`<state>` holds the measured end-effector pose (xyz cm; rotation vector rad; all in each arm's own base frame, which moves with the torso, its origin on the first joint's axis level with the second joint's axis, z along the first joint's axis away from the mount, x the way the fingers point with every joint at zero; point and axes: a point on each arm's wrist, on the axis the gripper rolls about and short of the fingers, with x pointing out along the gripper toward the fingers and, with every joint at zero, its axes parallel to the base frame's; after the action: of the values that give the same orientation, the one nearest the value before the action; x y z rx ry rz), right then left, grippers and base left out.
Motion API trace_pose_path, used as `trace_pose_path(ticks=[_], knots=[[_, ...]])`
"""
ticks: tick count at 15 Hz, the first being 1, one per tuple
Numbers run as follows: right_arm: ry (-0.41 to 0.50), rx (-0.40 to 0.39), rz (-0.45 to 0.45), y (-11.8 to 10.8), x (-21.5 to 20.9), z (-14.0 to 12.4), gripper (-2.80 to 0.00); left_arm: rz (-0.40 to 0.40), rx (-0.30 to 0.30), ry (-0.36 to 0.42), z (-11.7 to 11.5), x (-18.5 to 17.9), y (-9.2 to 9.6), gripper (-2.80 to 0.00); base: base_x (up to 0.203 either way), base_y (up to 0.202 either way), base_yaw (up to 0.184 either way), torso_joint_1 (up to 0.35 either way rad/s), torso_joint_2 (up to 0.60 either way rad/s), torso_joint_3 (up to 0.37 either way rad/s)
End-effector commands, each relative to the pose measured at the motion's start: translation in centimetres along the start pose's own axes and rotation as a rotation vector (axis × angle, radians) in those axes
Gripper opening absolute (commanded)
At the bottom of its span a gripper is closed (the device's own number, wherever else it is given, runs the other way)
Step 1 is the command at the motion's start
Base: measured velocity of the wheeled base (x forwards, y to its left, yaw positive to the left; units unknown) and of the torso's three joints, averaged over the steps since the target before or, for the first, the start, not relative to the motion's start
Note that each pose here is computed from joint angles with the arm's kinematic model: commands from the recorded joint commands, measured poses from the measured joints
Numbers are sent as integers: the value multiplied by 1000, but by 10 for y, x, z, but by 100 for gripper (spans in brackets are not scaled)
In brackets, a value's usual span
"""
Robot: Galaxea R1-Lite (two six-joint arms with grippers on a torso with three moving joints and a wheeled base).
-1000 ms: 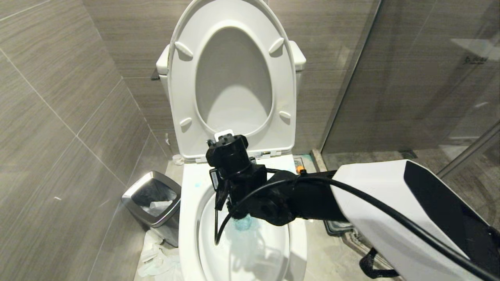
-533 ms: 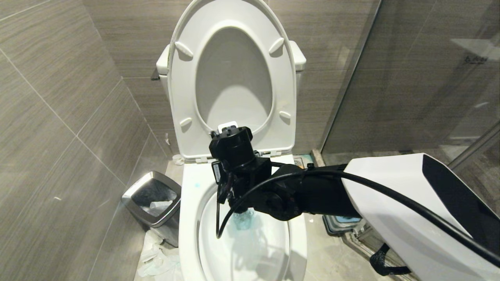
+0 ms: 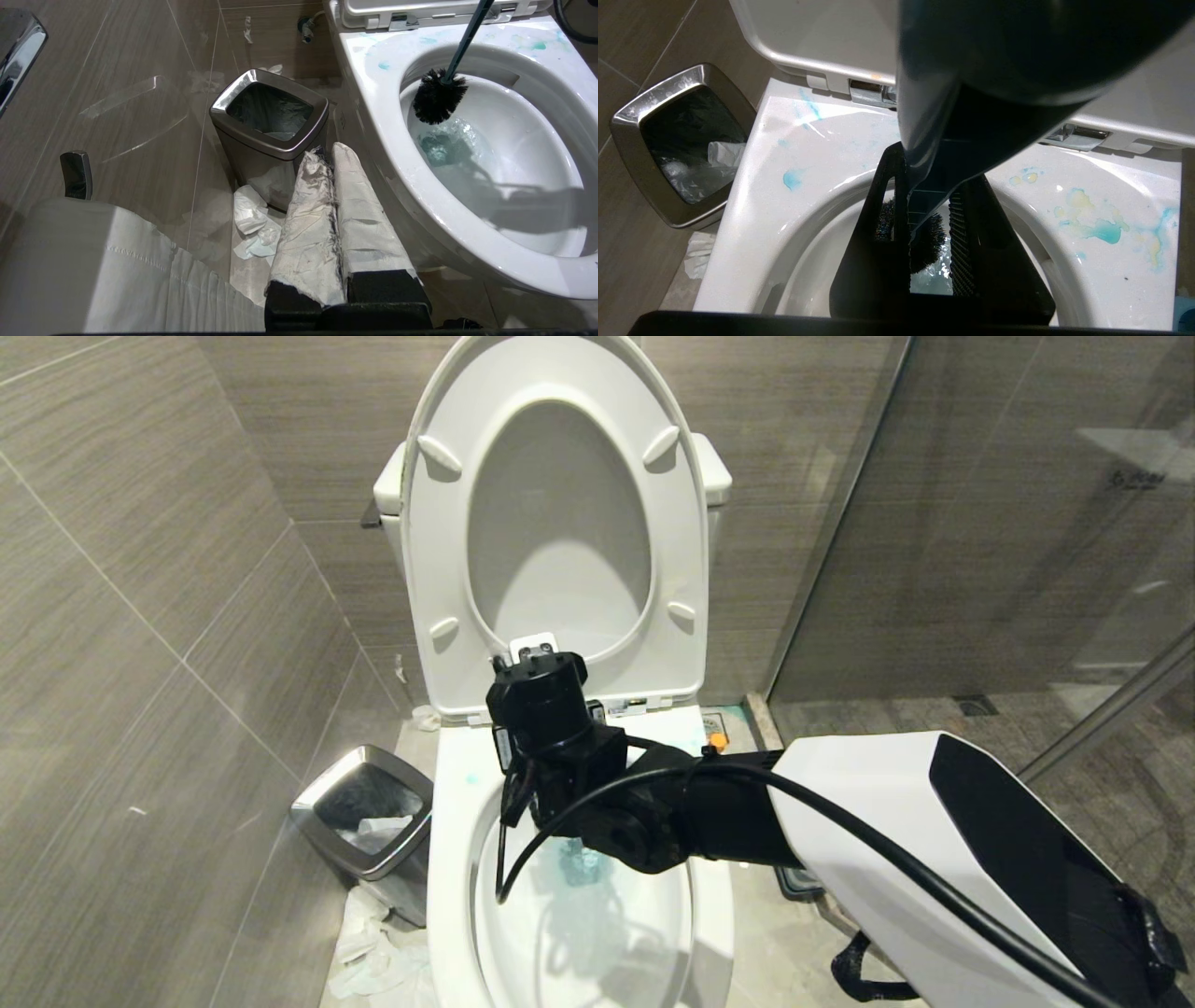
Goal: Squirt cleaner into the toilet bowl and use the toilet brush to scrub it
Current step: Scrub the toilet bowl
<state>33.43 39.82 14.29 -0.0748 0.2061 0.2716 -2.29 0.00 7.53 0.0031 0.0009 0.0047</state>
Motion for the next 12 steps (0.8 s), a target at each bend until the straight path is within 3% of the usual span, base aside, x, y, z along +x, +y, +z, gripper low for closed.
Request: trace_pose_path(ticks=[1,7,12], knots=[[5,-4,6,6,1,-7,-280,0,0,1,0,0,0,-280,0,0,0,0,0,0],[3,-19,86,40,-24,-13,-280,1,0,1,0,0,0,-280,0,0,0,0,0,0],[33,-44,132,45,-58,-9,-280,1,2,2,0,0,0,-280,0,0,0,0,0,0]])
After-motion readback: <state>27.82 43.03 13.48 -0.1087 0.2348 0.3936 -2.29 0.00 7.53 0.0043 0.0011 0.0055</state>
